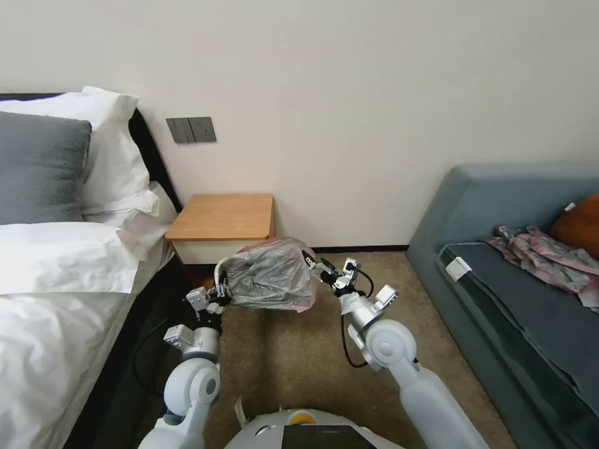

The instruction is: Pick up the garbage bag from the table and place it over the trash can.

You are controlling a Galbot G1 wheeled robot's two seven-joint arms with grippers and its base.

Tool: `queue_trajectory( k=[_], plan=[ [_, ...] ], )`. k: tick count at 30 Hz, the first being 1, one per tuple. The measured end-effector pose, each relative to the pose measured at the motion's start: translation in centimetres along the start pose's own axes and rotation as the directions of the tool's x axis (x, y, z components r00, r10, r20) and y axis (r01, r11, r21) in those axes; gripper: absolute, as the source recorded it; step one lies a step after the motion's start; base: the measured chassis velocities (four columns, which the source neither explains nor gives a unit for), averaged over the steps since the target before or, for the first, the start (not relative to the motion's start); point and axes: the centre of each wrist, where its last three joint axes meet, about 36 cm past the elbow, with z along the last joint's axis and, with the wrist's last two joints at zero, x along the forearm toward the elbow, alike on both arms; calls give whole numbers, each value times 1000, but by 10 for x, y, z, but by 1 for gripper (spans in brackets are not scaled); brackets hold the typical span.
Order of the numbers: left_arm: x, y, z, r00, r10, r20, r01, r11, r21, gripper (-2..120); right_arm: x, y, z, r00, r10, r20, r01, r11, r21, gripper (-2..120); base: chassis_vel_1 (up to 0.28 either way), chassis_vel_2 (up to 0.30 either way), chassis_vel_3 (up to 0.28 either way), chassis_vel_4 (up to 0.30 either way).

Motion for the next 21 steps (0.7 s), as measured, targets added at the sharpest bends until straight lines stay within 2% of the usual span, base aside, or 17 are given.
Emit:
queue_trajectory(
  k=[3,5,7,9,10,11,14,16,17,19,21],
  plan=[
    [0,-1,0,1000,6,-6,-6,1000,2,6,-5,-3,3,1000,-7,14,7,1000,-3,82,0,0,0,0],
    [0,-1,0,1000,7,-8,-7,1000,2,6,-5,-3,3,1000,-8,15,8,1000,-3,81,0,0,0,0],
    [1,-2,1,1000,10,-14,-10,1000,2,6,-7,-4,5,1000,-16,21,16,1000,-6,69,0,0,0,0],
    [1,-2,0,1000,10,-15,-10,1000,2,6,-8,-4,6,1000,-17,23,17,1000,-8,68,0,0,0,0],
    [2,-2,0,1000,12,-15,-12,1000,4,6,-9,-4,6,999,-19,31,20,1000,-15,59,0,0,0,0],
    [2,-2,0,1000,12,-15,-12,1000,4,6,-9,-4,6,999,-19,31,20,1000,-15,59,0,0,0,0],
    [3,-3,-2,1000,18,-17,-18,1000,10,6,-12,-2,6,998,-37,46,38,999,-23,42,0,0,0,0],
    [3,-3,-2,1000,19,-18,-19,1000,10,6,-13,-2,6,998,-38,47,39,999,-23,41,0,0,0,0],
    [3,-3,-3,1000,23,-19,-23,1000,16,6,-14,-2,7,998,-40,49,41,999,-24,32,0,0,0,0],
    [3,-3,-3,999,25,-20,-24,1000,18,6,-14,-2,7,998,-40,50,41,999,-25,30,0,0,0,0],
    [3,-4,-4,999,28,-21,-27,999,23,6,-14,-2,6,998,-39,54,40,999,-26,19,0,0,0,0]
  ],
)
